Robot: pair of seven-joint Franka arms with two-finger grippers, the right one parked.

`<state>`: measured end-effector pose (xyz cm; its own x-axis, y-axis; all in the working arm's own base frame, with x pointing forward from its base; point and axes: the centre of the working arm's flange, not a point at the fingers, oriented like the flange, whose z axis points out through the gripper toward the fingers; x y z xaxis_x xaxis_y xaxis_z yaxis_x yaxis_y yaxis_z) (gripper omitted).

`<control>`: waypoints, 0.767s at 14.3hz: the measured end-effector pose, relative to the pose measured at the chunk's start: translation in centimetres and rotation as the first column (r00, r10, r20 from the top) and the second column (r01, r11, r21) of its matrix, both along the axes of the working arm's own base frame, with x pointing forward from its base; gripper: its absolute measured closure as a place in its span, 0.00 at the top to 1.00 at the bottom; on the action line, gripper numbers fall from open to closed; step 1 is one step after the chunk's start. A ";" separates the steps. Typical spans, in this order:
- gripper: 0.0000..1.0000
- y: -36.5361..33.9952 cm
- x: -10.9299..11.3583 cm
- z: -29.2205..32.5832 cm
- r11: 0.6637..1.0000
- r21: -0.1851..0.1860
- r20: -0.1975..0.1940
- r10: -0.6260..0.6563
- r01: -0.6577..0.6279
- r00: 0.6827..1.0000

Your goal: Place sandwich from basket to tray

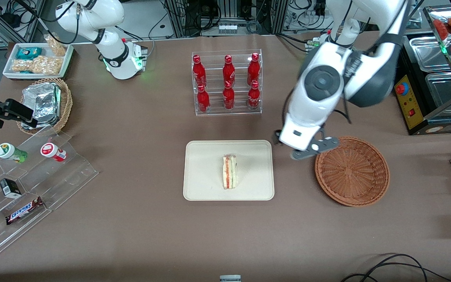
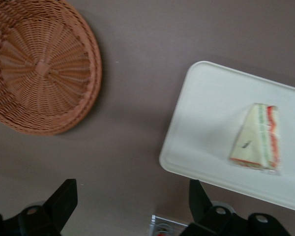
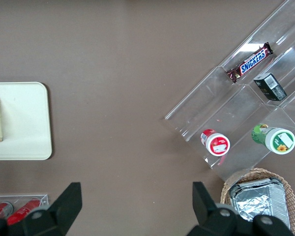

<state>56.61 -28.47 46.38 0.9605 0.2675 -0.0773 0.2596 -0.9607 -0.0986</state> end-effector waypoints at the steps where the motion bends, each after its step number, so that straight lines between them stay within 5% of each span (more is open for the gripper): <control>1: 1.00 2.3 0.4 -0.2 1.000 0.001 -0.013 -0.013 0.013 1.000; 8: 1.00 18.2 -1.7 4.1 0.988 -0.034 -0.091 -0.153 0.150 0.984; 11: 1.00 22.3 -3.0 7.2 0.959 -0.070 -0.088 -0.279 0.273 0.956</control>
